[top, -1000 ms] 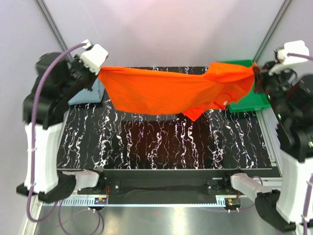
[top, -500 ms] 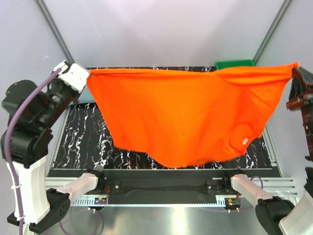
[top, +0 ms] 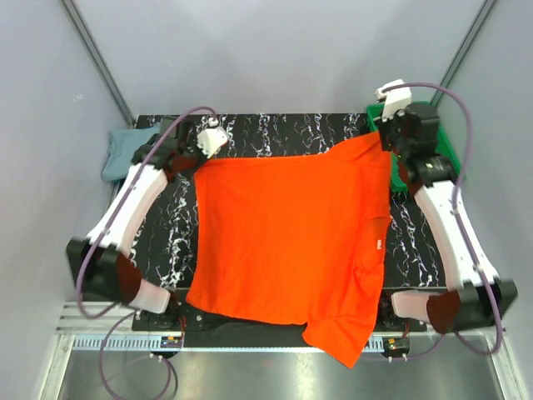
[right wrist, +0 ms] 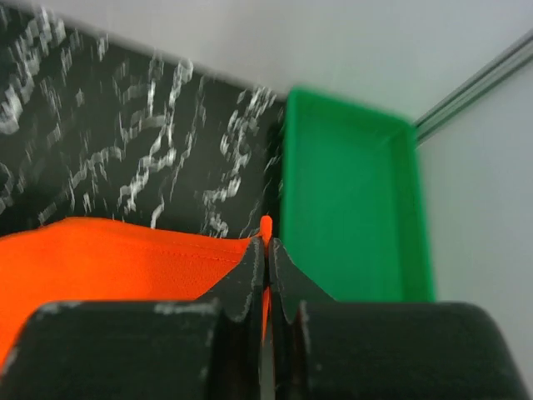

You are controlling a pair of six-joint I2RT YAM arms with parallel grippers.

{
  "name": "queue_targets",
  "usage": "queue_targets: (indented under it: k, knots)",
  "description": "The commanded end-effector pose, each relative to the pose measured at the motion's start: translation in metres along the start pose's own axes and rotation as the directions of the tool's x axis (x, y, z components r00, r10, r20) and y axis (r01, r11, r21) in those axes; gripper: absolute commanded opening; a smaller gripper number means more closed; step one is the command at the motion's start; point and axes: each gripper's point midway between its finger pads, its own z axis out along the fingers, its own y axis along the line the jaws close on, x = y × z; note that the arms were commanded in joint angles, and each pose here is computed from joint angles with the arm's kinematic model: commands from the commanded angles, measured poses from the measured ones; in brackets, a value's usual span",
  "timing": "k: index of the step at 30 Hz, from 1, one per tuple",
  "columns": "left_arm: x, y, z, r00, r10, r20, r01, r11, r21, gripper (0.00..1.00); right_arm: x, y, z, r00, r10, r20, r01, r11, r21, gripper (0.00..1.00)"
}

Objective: Fold and stack the t-shirts
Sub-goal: Flatten the tshirt out

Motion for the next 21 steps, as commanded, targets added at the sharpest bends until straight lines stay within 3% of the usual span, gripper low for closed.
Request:
queue_targets:
  k: [1, 6, 9, 10, 14, 15, 21]
  knots:
    - [0.020, 0.016, 0.049, 0.998, -0.024, -0.064, 0.025, 1.000, 0.012, 0.00, 0.015, -0.008, 0.045, 0.999, -0.028, 0.046, 0.027, 0.999, 0.024, 0.00]
    - [0.037, 0.040, 0.115, 0.986, -0.084, -0.145, 0.089, 0.996, 0.031, 0.00, 0.098, 0.009, 0.148, 0.991, 0.003, -0.135, -0.007, 1.000, -0.026, 0.00]
    - [0.055, 0.046, 0.160, 0.971, -0.101, -0.215, 0.114, 0.992, 0.047, 0.00, 0.096, 0.004, 0.192, 0.990, 0.020, -0.142, -0.022, 1.000, -0.014, 0.00]
    - [0.053, 0.055, 0.179, 0.969, -0.109, -0.220, 0.122, 0.992, 0.044, 0.00, 0.128, 0.015, 0.215, 0.977, 0.024, -0.213, -0.032, 0.999, -0.037, 0.00]
    - [0.048, 0.078, 0.214, 0.961, -0.154, -0.228, 0.160, 0.987, 0.009, 0.00, 0.152, 0.020, 0.272, 0.958, 0.045, -0.282, -0.058, 0.998, -0.038, 0.00]
    - [0.035, 0.094, 0.215, 0.968, -0.159, -0.196, 0.157, 0.987, -0.025, 0.00, 0.150, 0.020, 0.292, 0.961, 0.054, -0.270, -0.066, 0.997, -0.034, 0.00]
    - [0.043, 0.117, 0.249, 0.968, -0.153, -0.197, 0.134, 0.985, -0.105, 0.00, 0.146, 0.017, 0.336, 0.970, 0.052, -0.239, -0.058, 0.998, -0.018, 0.00]
